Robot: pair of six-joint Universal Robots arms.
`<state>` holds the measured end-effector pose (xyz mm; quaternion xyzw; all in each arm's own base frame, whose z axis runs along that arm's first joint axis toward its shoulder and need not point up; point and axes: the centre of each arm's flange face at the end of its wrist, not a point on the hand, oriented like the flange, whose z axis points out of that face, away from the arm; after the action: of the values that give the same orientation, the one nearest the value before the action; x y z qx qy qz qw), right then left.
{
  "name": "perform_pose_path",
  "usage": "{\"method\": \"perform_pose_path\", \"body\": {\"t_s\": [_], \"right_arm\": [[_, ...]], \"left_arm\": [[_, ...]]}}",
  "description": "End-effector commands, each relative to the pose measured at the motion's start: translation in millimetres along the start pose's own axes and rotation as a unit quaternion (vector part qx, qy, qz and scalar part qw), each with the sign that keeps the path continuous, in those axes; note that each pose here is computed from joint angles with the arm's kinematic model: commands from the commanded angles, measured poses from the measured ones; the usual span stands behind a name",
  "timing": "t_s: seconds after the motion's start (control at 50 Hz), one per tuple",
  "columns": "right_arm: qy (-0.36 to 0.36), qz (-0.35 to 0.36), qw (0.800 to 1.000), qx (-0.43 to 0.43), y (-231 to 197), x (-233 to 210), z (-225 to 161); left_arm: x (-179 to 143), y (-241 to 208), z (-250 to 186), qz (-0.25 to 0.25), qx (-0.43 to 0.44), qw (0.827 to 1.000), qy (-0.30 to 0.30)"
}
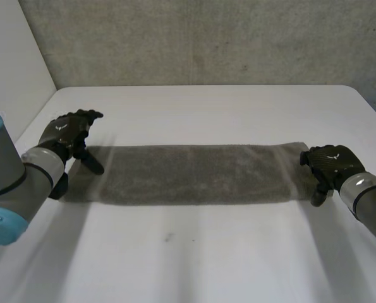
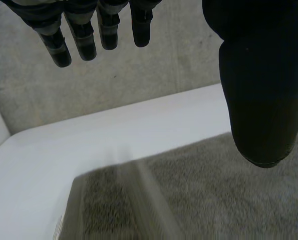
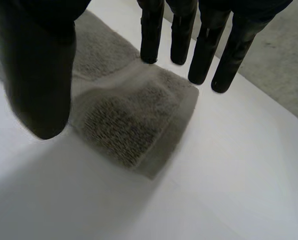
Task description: Fold the towel.
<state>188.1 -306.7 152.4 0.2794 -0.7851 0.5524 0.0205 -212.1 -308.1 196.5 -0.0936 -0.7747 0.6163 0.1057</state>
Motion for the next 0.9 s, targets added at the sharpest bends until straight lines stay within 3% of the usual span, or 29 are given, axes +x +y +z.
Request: {"method": "perform_pose_path", "body": {"t_s": [0.02,0.48,0.62,0.68,0.72,0.86,0.9], "right_arm": [[0.014,-0.022,1.0,0.009,17.8,4.3,14.7],[0.023,-0.017,1.0,-0.001,28.6,15.7,26.5],[0.075,-0.004,0.997,-0.012,32.2,57.9,33.6],[0.123,-0.009,0.992,-0.033,44.4,100.0,35.4],[0.171,-0.049,0.982,-0.055,54.1,142.6,34.5],[0.201,-0.099,0.973,-0.056,47.2,165.8,32.6],[0.208,-0.104,0.972,-0.031,27.5,164.4,31.4]], "left_arm": [[-0.8,5.3,-0.8,0.005,0.023,0.999,-0.021],[1.3,6.5,-0.8,0.006,0.035,0.999,-0.017],[0.8,6.2,-0.5,0.006,0.035,0.999,-0.018],[0.3,5.2,-0.3,0.006,0.037,0.999,-0.019],[-0.8,4.6,-0.1,0.006,0.038,0.999,-0.02],[-2.9,3.3,0.2,0.005,0.039,0.999,-0.023],[-3.0,3.3,0.2,0.005,0.039,0.999,-0.024]]}}
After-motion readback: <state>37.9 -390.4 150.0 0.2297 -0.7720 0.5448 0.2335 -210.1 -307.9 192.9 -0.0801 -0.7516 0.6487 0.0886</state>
